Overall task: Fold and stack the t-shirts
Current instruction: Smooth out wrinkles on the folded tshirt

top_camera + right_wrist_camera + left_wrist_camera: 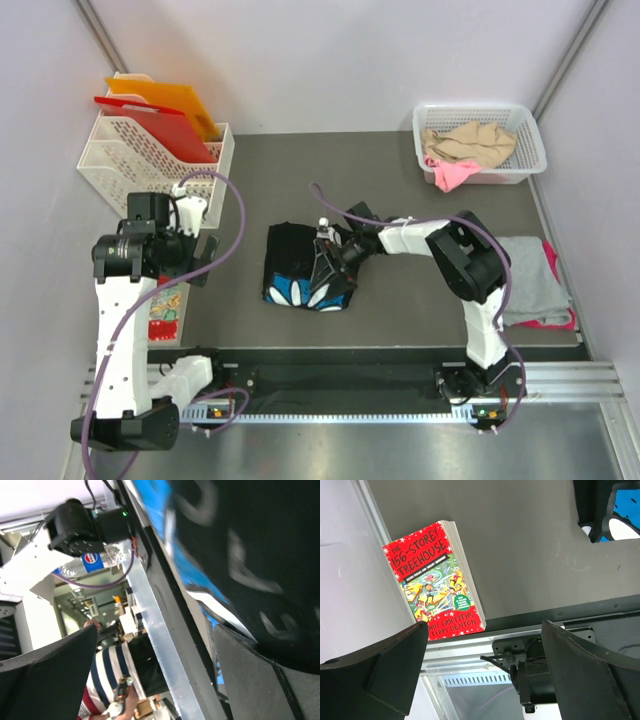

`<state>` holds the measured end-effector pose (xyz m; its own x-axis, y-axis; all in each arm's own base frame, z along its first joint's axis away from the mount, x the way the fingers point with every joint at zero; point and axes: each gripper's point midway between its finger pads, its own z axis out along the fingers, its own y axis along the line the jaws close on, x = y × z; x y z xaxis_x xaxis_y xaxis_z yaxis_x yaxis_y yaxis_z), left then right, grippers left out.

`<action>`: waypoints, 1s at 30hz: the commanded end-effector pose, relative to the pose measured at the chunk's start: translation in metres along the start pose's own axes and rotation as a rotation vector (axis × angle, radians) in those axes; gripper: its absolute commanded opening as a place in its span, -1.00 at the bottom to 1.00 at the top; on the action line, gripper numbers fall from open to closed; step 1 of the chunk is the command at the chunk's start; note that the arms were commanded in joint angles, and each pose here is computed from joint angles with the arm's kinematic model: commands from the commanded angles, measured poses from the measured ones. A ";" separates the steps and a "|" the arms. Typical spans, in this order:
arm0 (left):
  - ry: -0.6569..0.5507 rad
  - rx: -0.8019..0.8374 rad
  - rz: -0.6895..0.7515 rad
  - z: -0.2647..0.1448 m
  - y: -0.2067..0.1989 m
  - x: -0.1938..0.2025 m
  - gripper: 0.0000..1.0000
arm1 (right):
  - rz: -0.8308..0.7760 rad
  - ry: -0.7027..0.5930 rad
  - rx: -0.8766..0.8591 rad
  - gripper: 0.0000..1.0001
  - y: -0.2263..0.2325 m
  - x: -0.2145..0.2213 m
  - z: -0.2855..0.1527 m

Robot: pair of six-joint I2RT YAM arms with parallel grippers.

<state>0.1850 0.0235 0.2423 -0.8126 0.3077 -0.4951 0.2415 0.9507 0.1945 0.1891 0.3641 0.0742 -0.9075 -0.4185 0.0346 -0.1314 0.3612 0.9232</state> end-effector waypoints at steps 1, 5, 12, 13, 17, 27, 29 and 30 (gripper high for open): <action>-0.013 -0.024 0.001 -0.014 0.002 0.005 0.98 | -0.240 -0.095 -0.028 0.99 0.074 -0.041 -0.024; -0.010 -0.026 0.001 -0.016 0.002 0.007 0.98 | -0.267 -0.128 -0.055 0.99 0.096 -0.073 -0.028; 0.018 -0.030 0.002 -0.025 0.001 0.016 0.98 | -0.162 -0.113 -0.052 1.00 0.038 -0.119 -0.001; 0.027 -0.025 0.004 -0.027 0.000 0.019 0.98 | -0.134 -0.115 -0.053 1.00 0.029 -0.122 -0.001; 0.009 0.014 0.013 -0.035 -0.005 0.012 0.98 | -0.057 -0.144 -0.053 0.99 -0.009 -0.139 -0.007; -0.056 0.280 0.148 -0.007 -0.034 -0.034 0.98 | -0.134 -0.335 -0.148 0.99 0.041 -0.173 -0.091; -0.033 0.328 0.172 0.010 -0.042 -0.037 0.98 | -0.116 -0.404 -0.138 1.00 0.036 -0.182 -0.117; 0.000 0.360 0.201 0.023 -0.051 -0.040 0.98 | -0.087 -0.429 -0.120 1.00 0.024 -0.183 -0.124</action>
<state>0.2162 -0.0084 0.2658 -0.7192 0.4097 -0.5611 0.4274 0.8977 0.1075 0.3529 0.3819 0.0911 -0.9768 -0.2105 -0.0405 -0.0948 0.2549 0.9623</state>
